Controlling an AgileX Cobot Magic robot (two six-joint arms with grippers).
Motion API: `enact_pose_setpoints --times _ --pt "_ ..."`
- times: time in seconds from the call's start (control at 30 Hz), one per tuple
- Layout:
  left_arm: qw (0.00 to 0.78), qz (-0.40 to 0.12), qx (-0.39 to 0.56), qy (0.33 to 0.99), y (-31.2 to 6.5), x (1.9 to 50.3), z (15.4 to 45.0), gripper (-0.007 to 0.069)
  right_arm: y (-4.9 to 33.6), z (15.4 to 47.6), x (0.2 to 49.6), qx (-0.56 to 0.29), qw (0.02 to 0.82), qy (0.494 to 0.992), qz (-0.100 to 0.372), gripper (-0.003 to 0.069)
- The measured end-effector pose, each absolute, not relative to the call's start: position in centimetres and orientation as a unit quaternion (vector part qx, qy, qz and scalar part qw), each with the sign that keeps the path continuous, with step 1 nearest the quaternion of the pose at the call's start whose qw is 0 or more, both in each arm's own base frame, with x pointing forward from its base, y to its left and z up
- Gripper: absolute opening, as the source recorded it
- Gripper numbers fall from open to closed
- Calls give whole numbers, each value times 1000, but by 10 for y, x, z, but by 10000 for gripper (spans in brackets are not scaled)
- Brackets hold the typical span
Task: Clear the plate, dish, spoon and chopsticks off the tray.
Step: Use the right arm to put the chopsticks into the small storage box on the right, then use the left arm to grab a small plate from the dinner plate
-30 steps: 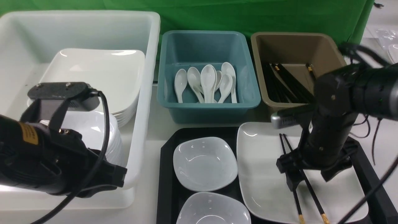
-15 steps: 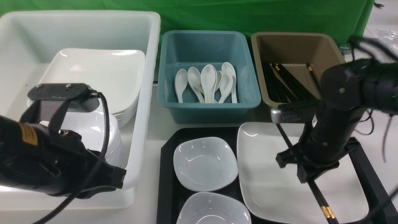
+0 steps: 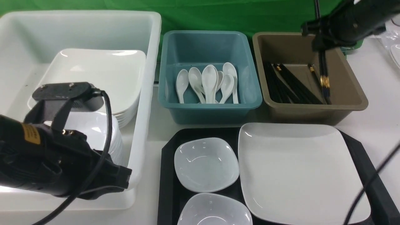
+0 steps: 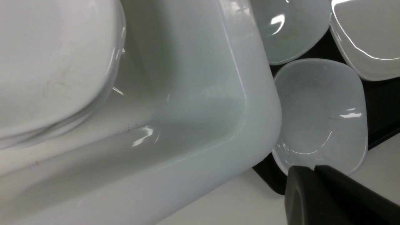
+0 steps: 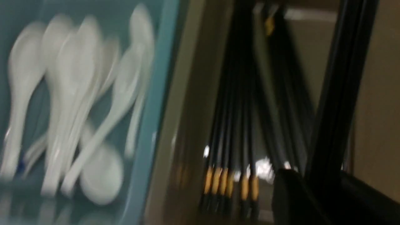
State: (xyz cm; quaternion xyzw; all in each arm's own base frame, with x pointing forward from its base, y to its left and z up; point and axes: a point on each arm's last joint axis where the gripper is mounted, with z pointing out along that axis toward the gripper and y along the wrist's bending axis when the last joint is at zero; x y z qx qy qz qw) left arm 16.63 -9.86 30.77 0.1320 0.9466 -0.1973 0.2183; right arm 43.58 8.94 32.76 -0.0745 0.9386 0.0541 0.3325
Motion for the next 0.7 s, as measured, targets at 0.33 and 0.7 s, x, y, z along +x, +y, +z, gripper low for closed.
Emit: enact_pose_setpoints --times 0.33,0.7 --pt "132 -202 201 949 -120 166 288 1 95 264 497 -64 307 948 48 307" --pt "118 -131 257 950 -209 221 286 24 78 338 429 -120 207 971 3 52"
